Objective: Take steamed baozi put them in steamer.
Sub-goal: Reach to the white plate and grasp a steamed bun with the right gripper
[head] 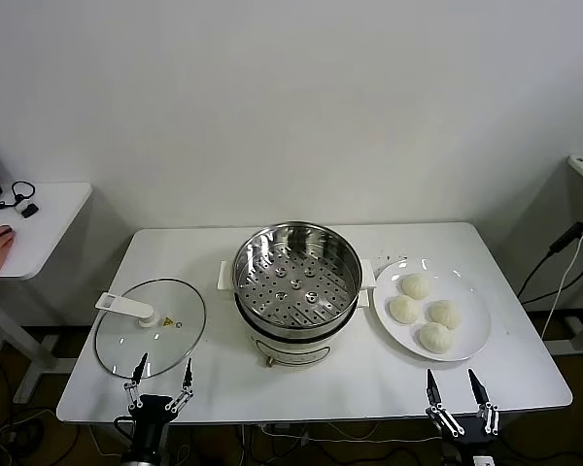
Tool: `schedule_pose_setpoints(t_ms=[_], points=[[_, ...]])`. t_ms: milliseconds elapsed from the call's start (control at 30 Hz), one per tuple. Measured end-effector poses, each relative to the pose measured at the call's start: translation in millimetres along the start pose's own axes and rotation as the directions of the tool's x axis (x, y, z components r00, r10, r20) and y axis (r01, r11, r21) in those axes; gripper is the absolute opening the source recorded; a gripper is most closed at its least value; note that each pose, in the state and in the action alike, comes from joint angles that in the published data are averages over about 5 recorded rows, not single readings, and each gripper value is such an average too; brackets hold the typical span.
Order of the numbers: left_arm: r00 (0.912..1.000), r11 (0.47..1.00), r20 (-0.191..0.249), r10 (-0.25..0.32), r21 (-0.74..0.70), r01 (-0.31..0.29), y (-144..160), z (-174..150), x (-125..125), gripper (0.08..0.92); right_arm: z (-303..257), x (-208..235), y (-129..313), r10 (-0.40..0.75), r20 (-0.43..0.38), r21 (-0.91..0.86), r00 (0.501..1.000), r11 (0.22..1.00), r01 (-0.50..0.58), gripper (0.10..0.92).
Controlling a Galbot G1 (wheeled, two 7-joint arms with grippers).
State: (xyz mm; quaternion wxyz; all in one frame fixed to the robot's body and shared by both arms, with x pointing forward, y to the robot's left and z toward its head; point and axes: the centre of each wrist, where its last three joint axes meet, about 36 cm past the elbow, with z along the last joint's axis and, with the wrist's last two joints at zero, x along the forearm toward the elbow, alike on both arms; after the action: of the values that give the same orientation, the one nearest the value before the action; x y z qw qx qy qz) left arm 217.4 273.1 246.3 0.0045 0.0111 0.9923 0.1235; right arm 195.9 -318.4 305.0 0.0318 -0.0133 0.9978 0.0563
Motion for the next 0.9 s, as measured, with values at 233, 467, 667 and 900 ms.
schedule_pose_setpoints(t_ms=[233,467,667,900], points=[[1.0000,1.000,0.003,0.006,-0.001,-0.006,0,0,-1,0.823,-25,-57,-20,-0.014,-0.064,0.071,0.998,0.997,0.019,0.823],[0.9999,1.000,0.011,0.007,-0.002,-0.007,0,-3,-2,0.823,-65,-141,-43,-0.032,-0.184,0.156,0.982,0.986,0.062,0.823],[0.9999,1.000,0.012,0.004,0.000,-0.004,0,-4,0,0.823,-106,-209,-55,-0.076,-0.316,0.258,0.946,0.952,0.163,0.823],[0.9999,1.000,0.010,0.001,-0.001,-0.001,0,-4,5,0.823,-157,-273,-65,-0.128,-0.479,0.386,0.869,0.858,0.339,0.823]])
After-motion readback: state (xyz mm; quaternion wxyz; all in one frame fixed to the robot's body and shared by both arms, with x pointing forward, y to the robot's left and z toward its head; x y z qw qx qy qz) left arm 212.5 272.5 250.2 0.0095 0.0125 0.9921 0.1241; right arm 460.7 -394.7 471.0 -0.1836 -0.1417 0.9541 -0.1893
